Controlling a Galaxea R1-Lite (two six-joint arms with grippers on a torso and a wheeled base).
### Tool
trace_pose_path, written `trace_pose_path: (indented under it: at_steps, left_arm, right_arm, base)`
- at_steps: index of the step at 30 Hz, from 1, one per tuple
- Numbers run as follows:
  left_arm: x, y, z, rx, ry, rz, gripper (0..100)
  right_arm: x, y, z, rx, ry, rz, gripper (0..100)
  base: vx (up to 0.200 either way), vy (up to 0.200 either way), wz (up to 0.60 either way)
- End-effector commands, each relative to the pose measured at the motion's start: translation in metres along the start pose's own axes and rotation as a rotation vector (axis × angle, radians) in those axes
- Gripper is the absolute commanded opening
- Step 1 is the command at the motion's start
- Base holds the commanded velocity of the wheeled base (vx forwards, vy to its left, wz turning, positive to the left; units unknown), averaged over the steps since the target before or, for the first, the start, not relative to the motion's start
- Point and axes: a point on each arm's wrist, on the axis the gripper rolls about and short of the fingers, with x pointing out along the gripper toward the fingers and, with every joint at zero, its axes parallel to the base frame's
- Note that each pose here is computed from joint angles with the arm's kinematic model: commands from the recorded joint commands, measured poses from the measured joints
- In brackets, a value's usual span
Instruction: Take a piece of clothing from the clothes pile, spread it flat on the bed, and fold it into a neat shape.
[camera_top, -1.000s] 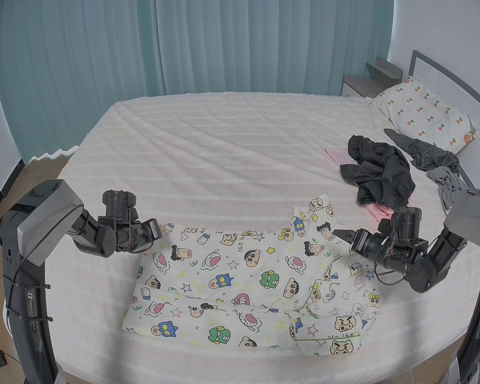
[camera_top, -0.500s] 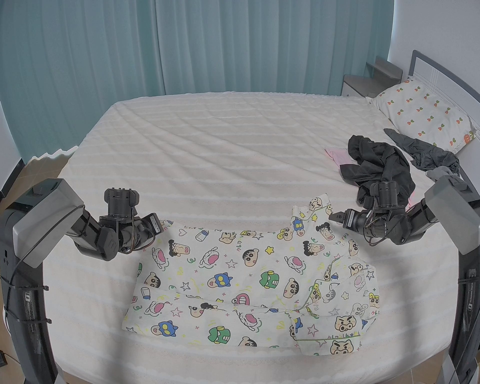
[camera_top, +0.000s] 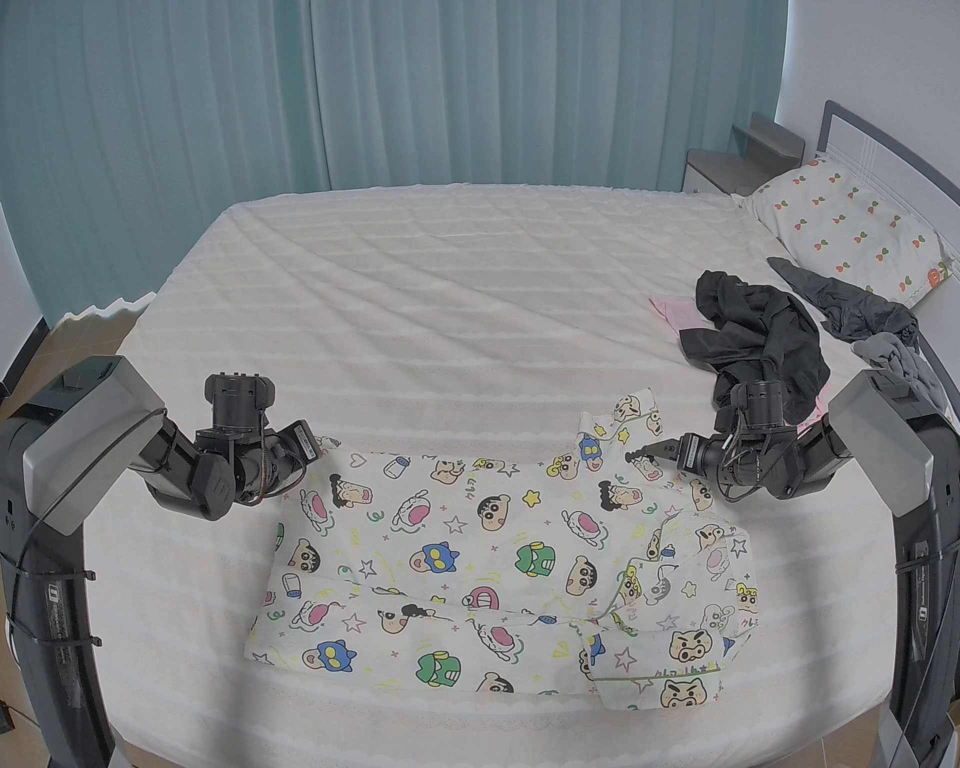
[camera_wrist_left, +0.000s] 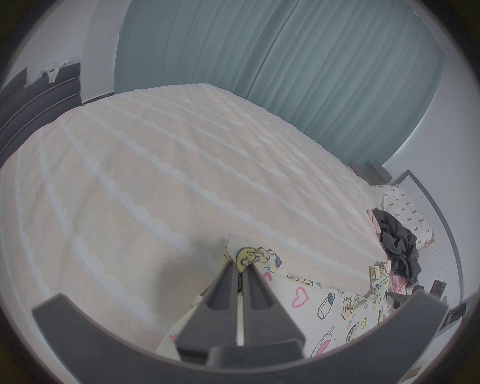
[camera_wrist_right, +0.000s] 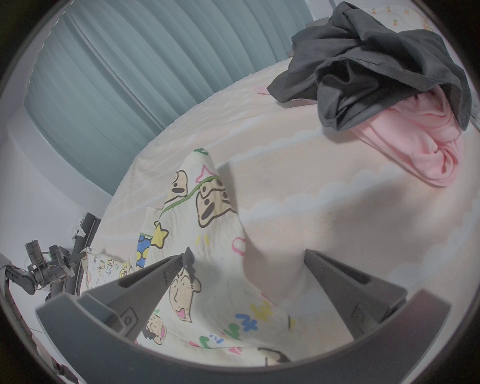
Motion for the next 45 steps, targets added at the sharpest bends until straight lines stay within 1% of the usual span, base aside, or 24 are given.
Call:
trace_pose_path:
  at_steps: [1, 4, 7, 8, 14, 19, 22, 23, 24, 27, 29, 31, 33, 36, 40, 43, 45]
  left_arm:
    - [0.001, 0.000, -0.002, 0.000, 0.005, 0.002, 0]
    - [0.001, 0.000, -0.002, 0.000, 0.005, 0.002, 0]
    - [0.001, 0.000, -0.002, 0.001, 0.006, 0.000, 0]
    - [0.001, 0.000, -0.002, 0.001, 0.006, 0.000, 0]
    - [0.000, 0.001, -0.003, 0.001, 0.010, 0.003, 0]
    - [-0.001, 0.000, -0.003, 0.005, 0.009, 0.001, 0]
    - [-0.002, -0.002, -0.001, 0.009, 0.003, -0.004, 0]
    - [-0.002, -0.002, -0.001, 0.009, 0.003, -0.004, 0]
    - [-0.004, -0.003, 0.001, 0.008, -0.002, -0.007, 0]
    - [-0.006, -0.004, 0.002, 0.007, -0.007, -0.011, 0]
    - [-0.010, -0.006, 0.006, 0.007, -0.018, -0.017, 0]
    - [-0.012, -0.007, 0.007, 0.006, -0.021, -0.017, 0]
    - [-0.016, -0.009, 0.009, 0.009, -0.026, -0.024, 0]
    - [-0.019, -0.010, 0.011, 0.008, -0.033, -0.028, 0]
    - [-0.021, -0.012, 0.014, 0.008, -0.039, -0.032, 0]
    - [-0.028, -0.012, 0.015, 0.008, -0.039, -0.035, 0]
    - [-0.028, -0.011, 0.013, 0.009, -0.032, -0.035, 0]
  right_arm:
    - [0.000, 0.001, -0.002, 0.000, 0.008, 0.015, 100]
    - [-0.001, 0.004, -0.001, -0.007, 0.005, 0.028, 100]
    - [-0.006, 0.010, 0.003, -0.006, 0.012, 0.073, 100]
    - [-0.007, 0.011, 0.001, -0.009, 0.024, 0.082, 0]
    - [-0.006, 0.012, -0.002, -0.014, 0.032, 0.085, 0]
    - [-0.009, 0.009, 0.001, -0.005, 0.024, 0.083, 0]
    - [-0.015, 0.004, 0.004, -0.010, -0.032, 0.091, 0]
    - [-0.015, 0.003, 0.003, -0.010, -0.034, 0.090, 0]
    - [-0.017, 0.001, 0.002, -0.017, -0.072, 0.100, 0]
    - [-0.021, 0.000, -0.001, -0.008, -0.131, 0.128, 0]
    - [-0.024, 0.001, -0.002, 0.003, -0.174, 0.165, 0]
    - [-0.026, 0.001, -0.003, 0.002, -0.187, 0.181, 0]
    - [-0.032, 0.001, -0.003, 0.005, -0.180, 0.188, 0]
    - [-0.037, 0.002, -0.007, 0.013, -0.140, 0.201, 0]
    - [-0.039, 0.002, -0.007, 0.015, -0.132, 0.201, 0]
    - [-0.044, 0.003, -0.007, 0.017, -0.119, 0.217, 0]
    - [-0.047, 0.003, -0.010, 0.022, -0.086, 0.239, 0]
  base:
    - [0.000, 0.000, 0.00]
    - [0.000, 0.000, 0.00]
    - [0.000, 0.000, 0.00]
    - [0.000, 0.000, 0.00]
    - [0.000, 0.000, 0.00]
    - [0.000, 0.000, 0.00]
    - [0.000, 0.000, 0.00]
    - [0.000, 0.000, 0.00]
    - [0.000, 0.000, 0.00]
    - [0.000, 0.000, 0.00]
    - [0.000, 0.000, 0.00]
    - [0.000, 0.000, 0.00]
    - [0.000, 0.000, 0.00]
    - [0.000, 0.000, 0.00]
    - [0.000, 0.000, 0.00]
    - [0.000, 0.000, 0.00]
    - [0.000, 0.000, 0.00]
